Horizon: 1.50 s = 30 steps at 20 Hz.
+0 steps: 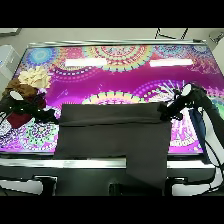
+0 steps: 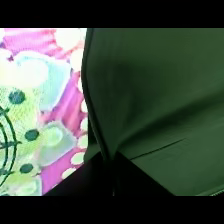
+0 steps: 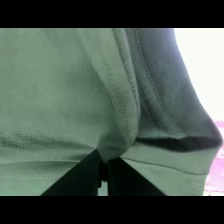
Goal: Fold the clothes and pants, and hang the long-sleeved shirts on hangers.
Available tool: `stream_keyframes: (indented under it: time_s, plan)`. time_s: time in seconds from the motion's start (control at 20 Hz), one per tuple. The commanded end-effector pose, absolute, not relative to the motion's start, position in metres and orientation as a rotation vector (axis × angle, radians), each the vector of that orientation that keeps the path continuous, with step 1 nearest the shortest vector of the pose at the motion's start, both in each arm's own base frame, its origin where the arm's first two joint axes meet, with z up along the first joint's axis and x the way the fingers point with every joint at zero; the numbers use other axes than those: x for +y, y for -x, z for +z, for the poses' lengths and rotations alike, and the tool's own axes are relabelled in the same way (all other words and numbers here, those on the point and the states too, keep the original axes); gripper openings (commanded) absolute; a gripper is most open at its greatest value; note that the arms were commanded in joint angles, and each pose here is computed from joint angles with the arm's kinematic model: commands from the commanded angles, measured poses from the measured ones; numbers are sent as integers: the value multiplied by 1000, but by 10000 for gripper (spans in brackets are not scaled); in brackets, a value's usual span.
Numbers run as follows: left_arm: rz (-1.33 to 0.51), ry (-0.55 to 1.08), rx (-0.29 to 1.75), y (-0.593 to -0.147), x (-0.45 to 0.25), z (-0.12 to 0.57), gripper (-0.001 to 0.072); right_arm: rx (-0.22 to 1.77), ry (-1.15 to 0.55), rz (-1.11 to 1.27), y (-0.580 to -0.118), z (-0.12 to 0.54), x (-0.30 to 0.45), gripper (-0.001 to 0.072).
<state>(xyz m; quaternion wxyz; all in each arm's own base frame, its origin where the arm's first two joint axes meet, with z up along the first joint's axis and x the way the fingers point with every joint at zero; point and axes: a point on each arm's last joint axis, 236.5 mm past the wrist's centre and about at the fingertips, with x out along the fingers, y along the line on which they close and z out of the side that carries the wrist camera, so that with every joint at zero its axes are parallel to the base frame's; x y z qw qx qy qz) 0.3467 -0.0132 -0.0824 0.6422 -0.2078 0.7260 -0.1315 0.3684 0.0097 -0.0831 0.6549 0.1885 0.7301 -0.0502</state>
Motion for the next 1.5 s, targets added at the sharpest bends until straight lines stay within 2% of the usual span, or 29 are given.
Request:
stream_keyframes:
  time_s: [0.0, 0.05, 0.1, 0.15, 0.2, 0.25, 0.45, 0.65, 0.75, 0.85, 1.0, 1.15, 1.2, 1.45]
  plan:
    - [-305, 483, 1681, -343, -12, -79, 458, 1697, -384, -114, -363, -77, 4, 363]
    - [-312, 489, 1695, -340, -6, -71, 559, 1726, -298, -84, -358, -65, -5, 467]
    - [-315, 498, 1712, -334, 2, -60, 559, 1756, -227, -79, -352, -53, -19, 481]
    - [-307, 513, 1726, -325, 10, -52, 559, 1794, -236, -99, -340, -42, -31, 523]
    - [-287, 533, 1736, -314, 19, -47, 547, 1825, -300, -119, -328, -35, -38, 608]
    - [-270, 556, 1739, -302, 24, -45, 491, 1852, -366, -130, -313, -31, -45, 621]
    - [-228, 658, 1757, -221, 12, -78, 491, 1865, -499, -211, -248, -43, -67, 620]
    - [-279, 677, 1788, -170, -16, -106, 491, 1825, -534, -238, -220, -54, -70, 613]
    - [-278, 704, 1781, -168, -23, -111, 490, 1819, -546, -225, -222, -54, -67, 612]
    - [-282, 737, 1755, -173, -31, -112, 426, 1811, -564, -213, -224, -54, -63, 612]
    - [-271, 712, 1765, -176, -37, -115, 425, 1813, -566, -211, -224, -53, -62, 611]
    - [-277, 688, 1789, -175, -45, -116, 80, 1851, -583, -197, -214, -58, -55, 610]
    - [-285, 686, 1796, -173, -47, -115, 28, 1881, -591, -173, -203, -64, -48, 611]
    - [-292, 687, 1800, -172, -48, -113, 27, 1943, -723, 6, -158, -99, 10, 613]
